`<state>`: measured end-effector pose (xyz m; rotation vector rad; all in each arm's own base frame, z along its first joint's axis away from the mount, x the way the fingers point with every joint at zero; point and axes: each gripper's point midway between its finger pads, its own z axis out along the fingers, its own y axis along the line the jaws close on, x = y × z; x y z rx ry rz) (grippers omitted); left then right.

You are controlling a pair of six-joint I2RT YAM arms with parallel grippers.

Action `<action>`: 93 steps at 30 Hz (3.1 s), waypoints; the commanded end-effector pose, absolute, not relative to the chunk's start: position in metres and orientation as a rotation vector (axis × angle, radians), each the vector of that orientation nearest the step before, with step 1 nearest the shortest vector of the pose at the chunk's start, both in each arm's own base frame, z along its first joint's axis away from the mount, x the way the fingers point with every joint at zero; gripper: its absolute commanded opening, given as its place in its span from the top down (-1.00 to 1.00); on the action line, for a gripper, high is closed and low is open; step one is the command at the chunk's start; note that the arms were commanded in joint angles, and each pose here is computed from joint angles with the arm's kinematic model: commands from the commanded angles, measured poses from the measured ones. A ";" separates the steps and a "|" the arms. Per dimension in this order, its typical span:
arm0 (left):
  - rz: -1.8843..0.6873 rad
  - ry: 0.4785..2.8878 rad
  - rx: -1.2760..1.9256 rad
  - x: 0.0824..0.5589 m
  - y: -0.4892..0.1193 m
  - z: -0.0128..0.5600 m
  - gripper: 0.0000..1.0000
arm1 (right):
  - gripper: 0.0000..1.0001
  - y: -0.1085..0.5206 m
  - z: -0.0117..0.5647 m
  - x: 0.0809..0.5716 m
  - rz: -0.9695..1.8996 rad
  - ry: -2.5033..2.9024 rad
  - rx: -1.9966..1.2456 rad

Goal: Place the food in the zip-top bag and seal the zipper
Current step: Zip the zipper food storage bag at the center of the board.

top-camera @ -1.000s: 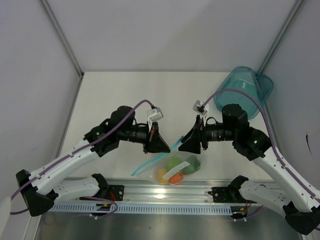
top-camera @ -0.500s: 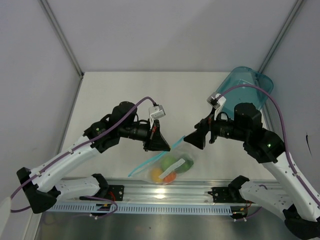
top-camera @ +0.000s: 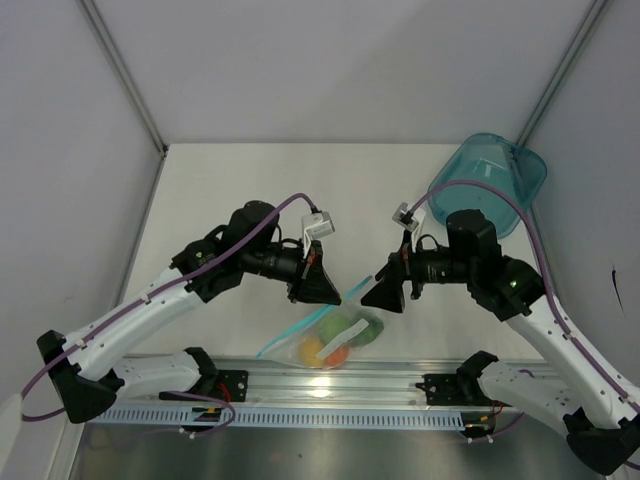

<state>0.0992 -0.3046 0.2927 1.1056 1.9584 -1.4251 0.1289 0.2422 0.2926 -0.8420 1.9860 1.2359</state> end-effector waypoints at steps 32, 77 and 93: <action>-1.485 1.865 1.138 0.096 -0.312 0.307 0.99 | 0.10 0.278 0.305 0.097 1.554 1.787 -1.182; -1.138 2.085 0.776 0.112 -0.252 0.271 0.99 | 1.00 0.194 0.271 0.189 0.823 2.028 -0.202; -1.024 2.125 0.543 0.101 -0.201 0.261 0.99 | 1.00 0.177 0.265 0.193 0.745 2.099 -0.046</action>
